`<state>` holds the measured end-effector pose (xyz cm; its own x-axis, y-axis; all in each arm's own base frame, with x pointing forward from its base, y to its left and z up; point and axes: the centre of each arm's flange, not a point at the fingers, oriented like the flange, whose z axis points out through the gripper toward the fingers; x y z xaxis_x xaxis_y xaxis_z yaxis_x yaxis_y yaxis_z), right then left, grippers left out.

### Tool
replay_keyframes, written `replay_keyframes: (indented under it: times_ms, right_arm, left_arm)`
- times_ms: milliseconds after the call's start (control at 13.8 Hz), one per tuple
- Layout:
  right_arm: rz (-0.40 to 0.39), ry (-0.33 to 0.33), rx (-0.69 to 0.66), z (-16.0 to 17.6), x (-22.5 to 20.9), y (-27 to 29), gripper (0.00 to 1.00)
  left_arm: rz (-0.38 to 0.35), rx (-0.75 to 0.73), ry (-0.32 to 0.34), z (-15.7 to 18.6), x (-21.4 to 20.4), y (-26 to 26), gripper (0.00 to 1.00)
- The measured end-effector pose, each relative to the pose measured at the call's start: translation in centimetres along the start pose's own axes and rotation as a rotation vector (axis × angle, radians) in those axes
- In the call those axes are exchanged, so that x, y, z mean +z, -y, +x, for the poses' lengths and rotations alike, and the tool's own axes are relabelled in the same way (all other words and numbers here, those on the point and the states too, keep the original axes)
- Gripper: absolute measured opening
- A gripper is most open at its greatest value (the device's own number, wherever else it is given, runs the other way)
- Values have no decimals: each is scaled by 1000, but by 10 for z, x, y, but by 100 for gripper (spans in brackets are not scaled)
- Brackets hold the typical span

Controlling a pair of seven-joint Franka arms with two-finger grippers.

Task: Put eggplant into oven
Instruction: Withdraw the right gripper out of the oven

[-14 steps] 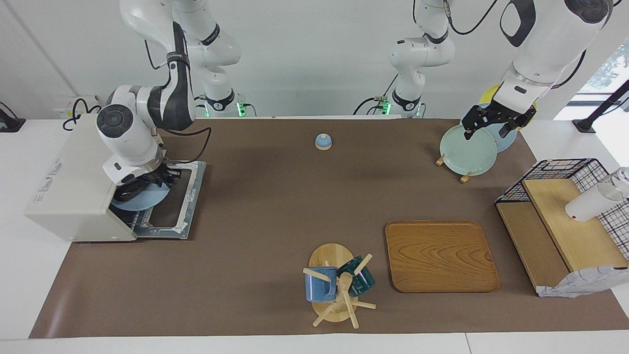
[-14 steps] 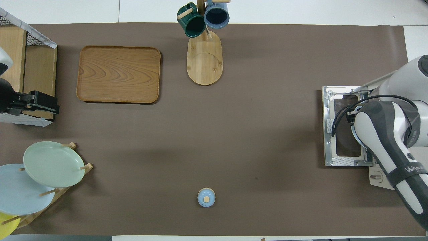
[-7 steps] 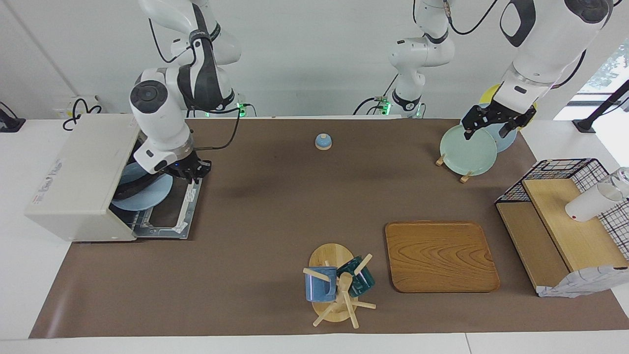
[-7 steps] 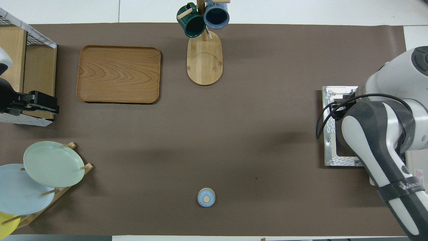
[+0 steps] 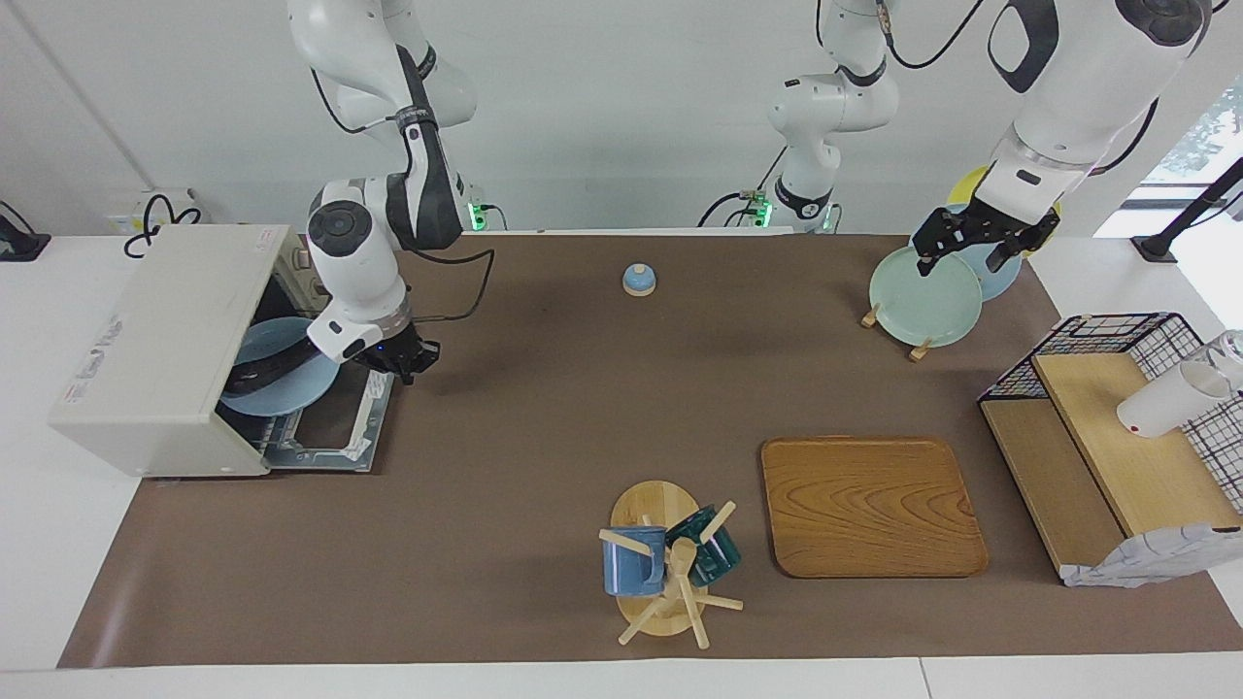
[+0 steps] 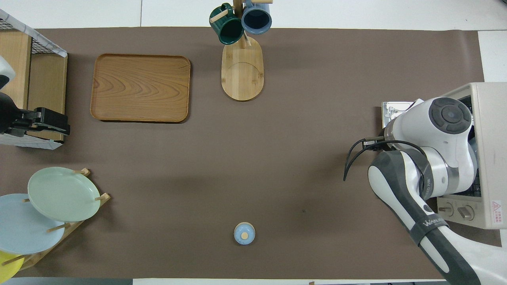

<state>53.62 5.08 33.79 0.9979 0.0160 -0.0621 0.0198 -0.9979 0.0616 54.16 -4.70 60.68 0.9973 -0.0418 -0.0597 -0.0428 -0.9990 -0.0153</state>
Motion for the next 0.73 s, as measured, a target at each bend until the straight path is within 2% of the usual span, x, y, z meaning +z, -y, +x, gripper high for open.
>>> replay_keyframes:
  times_ms: [145, 509, 727]
  right_arm:
    - [-3, 24, 1, 0, 15, 0, 1]
    - [-3, 37, 4, 1, 38, -8, 1]
    - [-35, 22, -49, 3, 39, -12, 1]
  left_arm:
    - [0, 0, 0, 0, 0, 0, 100]
    - [0, 0, 0, 0, 0, 0, 100]
    - [0, 0, 0, 0, 0, 0, 100]
